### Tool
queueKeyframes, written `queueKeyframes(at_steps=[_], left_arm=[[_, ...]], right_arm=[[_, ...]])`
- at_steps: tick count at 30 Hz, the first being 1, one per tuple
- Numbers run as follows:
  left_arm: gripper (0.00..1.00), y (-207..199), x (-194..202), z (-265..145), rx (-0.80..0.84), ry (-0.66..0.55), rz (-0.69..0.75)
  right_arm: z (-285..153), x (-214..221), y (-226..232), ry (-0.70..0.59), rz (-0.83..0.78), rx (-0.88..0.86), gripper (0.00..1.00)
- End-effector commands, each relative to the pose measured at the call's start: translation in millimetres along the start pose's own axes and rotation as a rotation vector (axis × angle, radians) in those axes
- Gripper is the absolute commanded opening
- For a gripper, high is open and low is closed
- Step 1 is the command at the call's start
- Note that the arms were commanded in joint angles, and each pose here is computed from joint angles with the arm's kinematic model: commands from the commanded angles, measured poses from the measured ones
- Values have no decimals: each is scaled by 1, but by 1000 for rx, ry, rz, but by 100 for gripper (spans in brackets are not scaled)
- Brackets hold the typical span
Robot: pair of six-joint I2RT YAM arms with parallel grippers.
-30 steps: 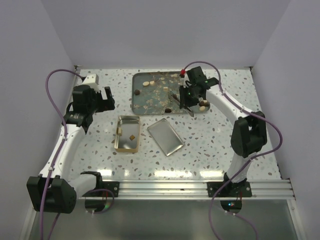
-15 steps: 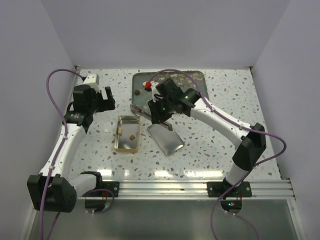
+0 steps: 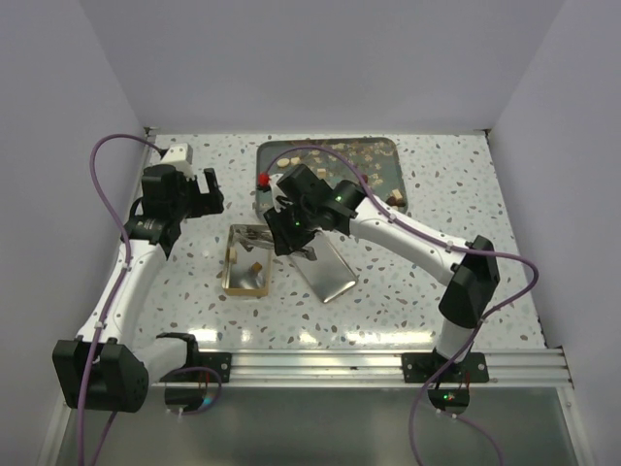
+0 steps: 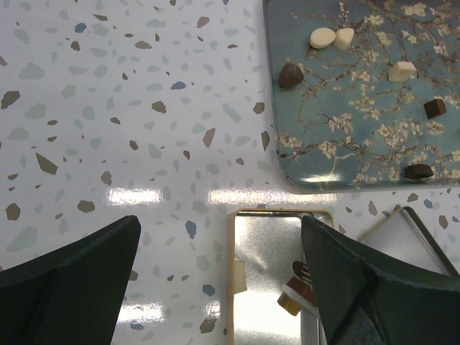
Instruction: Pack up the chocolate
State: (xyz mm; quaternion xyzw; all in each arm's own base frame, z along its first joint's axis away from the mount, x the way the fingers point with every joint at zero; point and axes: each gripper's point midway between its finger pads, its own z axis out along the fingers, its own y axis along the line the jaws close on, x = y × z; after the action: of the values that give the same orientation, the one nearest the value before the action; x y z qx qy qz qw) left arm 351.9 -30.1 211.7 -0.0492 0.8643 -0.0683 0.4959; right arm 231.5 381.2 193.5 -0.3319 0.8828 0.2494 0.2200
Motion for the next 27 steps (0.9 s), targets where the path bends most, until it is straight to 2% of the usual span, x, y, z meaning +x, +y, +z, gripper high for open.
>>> queueKeyframes(at_steps=[1, 6, 15, 27], left_arm=[[100, -2, -23, -7, 14, -67, 4], [100, -3, -24, -8, 14, -70, 3], [100, -2, -22, -7, 12, -67, 1], [100, -3, -19, -5, 19, -62, 0]], right_arm=[[-13, -23, 8, -68, 3, -11, 36], [-13, -25, 9, -73, 2, -14, 40], [-26, -20, -12, -102, 22, 73, 34], [-98, -21, -130, -223, 212, 321, 34]])
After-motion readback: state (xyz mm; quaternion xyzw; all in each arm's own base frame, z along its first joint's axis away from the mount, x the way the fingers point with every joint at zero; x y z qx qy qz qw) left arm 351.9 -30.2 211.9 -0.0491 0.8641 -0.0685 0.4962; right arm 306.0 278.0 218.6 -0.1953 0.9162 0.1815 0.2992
